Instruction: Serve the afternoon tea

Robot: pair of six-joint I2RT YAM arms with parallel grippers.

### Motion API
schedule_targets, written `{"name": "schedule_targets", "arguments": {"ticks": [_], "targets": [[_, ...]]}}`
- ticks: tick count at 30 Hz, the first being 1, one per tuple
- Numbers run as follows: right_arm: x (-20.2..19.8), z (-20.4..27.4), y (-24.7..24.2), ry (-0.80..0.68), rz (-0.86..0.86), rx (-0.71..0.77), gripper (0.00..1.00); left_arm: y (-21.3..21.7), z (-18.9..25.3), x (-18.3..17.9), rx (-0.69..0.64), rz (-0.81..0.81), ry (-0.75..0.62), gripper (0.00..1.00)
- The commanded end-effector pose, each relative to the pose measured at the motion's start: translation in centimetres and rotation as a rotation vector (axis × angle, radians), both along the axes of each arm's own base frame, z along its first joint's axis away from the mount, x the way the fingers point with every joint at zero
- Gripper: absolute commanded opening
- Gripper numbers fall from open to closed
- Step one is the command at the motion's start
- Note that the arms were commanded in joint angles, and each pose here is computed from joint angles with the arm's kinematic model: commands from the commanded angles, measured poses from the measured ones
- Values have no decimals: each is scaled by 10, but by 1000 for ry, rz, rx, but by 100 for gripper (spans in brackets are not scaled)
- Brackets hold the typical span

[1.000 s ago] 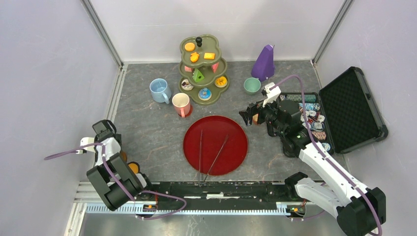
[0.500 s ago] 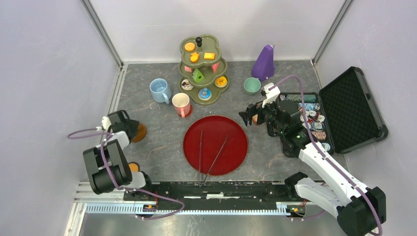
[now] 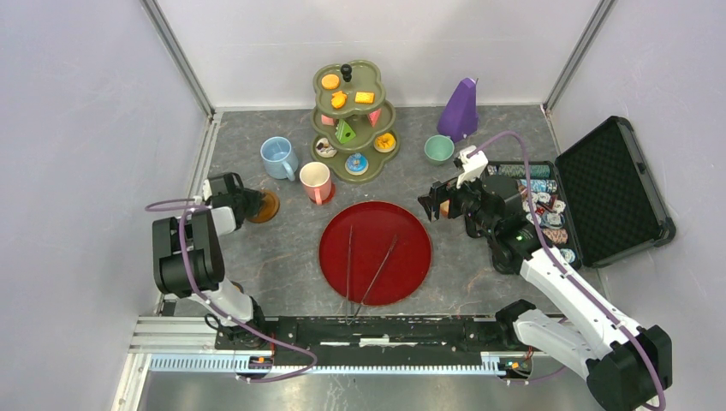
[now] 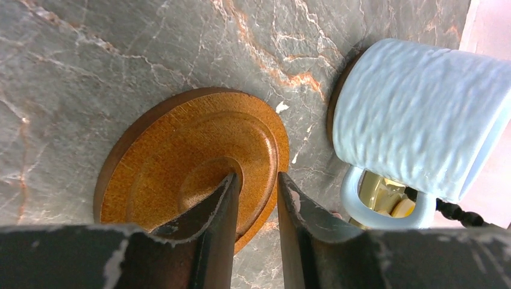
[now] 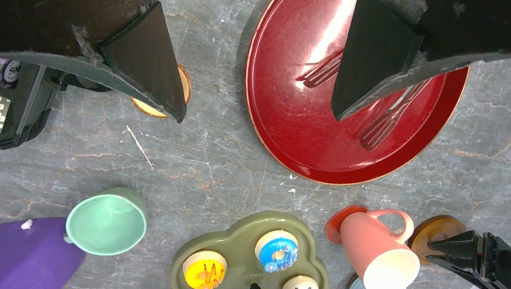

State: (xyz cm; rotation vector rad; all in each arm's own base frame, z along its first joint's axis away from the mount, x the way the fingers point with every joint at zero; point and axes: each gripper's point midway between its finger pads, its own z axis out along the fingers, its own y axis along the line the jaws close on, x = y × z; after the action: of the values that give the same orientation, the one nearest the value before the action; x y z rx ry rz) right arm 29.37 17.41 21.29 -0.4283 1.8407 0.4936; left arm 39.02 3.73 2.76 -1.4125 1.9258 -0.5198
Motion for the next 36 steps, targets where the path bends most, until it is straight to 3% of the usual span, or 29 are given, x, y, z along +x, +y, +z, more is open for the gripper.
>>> {"name": "schedule_targets", "arguments": {"ticks": [1, 3, 8, 9, 10, 12, 19, 25, 31, 36], "targets": [[6, 22, -1, -55, -15, 6, 98, -16, -9, -3, -58, -9, 46, 38], [7, 17, -2, -38, -21, -5, 98, -19, -5, -6, -56, -9, 41, 40], [11, 4, -5, 15, -38, -47, 98, -7, 19, -17, 21, 13, 53, 64], [12, 1, -6, 25, -45, -57, 98, -5, 26, -19, 45, 9, 51, 70], [13, -2, -7, 40, -54, -69, 98, -2, 38, -19, 72, 3, 38, 86], [18, -10, -12, 68, -90, -97, 98, 0, 63, -17, 122, -24, -12, 100], [47, -27, -38, 155, -317, -168, 98, -11, 134, -12, 329, -218, -166, 100], [94, -41, -58, 293, -509, -38, 98, -49, 162, -14, 458, -439, -276, 100], [142, -62, -80, 387, -648, 55, 98, -89, 188, -21, 453, -625, -385, 100], [179, -68, -72, 387, -647, 47, 93, -119, 197, -27, 327, -740, -429, 99]]}}
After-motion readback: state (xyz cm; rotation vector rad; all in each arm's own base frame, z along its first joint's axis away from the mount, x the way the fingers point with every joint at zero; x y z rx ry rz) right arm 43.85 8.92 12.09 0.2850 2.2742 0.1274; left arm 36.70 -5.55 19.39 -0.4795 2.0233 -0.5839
